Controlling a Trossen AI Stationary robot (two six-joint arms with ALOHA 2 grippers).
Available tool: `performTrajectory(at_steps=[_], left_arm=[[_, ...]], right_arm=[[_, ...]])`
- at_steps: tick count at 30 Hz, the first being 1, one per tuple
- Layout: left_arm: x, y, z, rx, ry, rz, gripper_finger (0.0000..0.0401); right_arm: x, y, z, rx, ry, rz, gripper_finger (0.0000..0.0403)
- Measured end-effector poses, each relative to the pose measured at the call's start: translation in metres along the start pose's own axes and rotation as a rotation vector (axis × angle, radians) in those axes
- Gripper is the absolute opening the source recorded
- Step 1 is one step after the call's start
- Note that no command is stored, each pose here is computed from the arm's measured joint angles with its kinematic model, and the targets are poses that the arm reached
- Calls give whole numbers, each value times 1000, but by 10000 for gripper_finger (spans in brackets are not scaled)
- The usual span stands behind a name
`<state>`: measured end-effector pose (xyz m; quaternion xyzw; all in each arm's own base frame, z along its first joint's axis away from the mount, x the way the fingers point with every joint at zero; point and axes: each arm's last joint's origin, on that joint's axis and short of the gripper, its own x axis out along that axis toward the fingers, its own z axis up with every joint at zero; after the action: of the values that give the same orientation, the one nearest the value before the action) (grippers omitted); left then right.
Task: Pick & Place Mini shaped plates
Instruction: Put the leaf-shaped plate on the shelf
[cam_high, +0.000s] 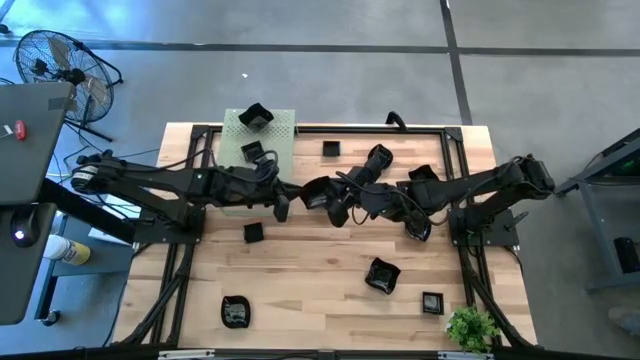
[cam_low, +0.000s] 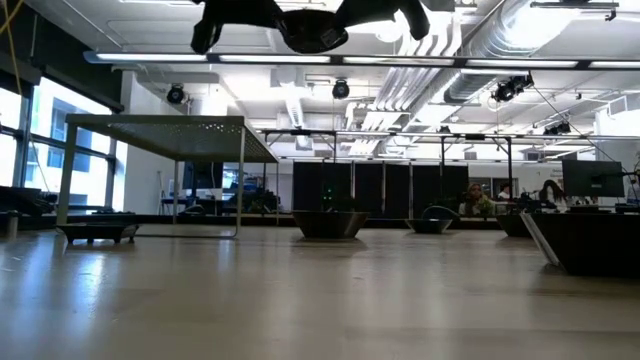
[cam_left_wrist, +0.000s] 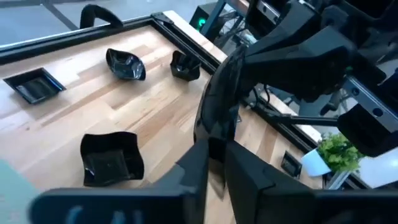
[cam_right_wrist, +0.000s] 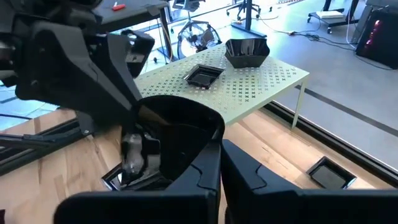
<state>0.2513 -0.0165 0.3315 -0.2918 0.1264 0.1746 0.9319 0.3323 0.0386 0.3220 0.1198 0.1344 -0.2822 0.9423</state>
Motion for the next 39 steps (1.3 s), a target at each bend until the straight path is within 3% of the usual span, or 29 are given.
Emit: performTrajectory(at_steps=[3,13,21,28,35,39], left_arm=[[-2,-2,5,25,-14,15,8],[-18,-8,25,76,33,107,2],[-38,4,54,185,191,131,0],[-64,23,79,285,354,132,0],[-79,56,80,400,622,137,0],[-76,75,84,491,699,145,0]], right_arm=[[0,0,0,3,-5,-1,11],[0,1,0,34,9,28,86],[-4,1,3,34,26,85,134],[-6,4,2,-12,44,133,112],[-6,4,2,-24,46,140,68],[-6,4,2,-30,48,146,47]])
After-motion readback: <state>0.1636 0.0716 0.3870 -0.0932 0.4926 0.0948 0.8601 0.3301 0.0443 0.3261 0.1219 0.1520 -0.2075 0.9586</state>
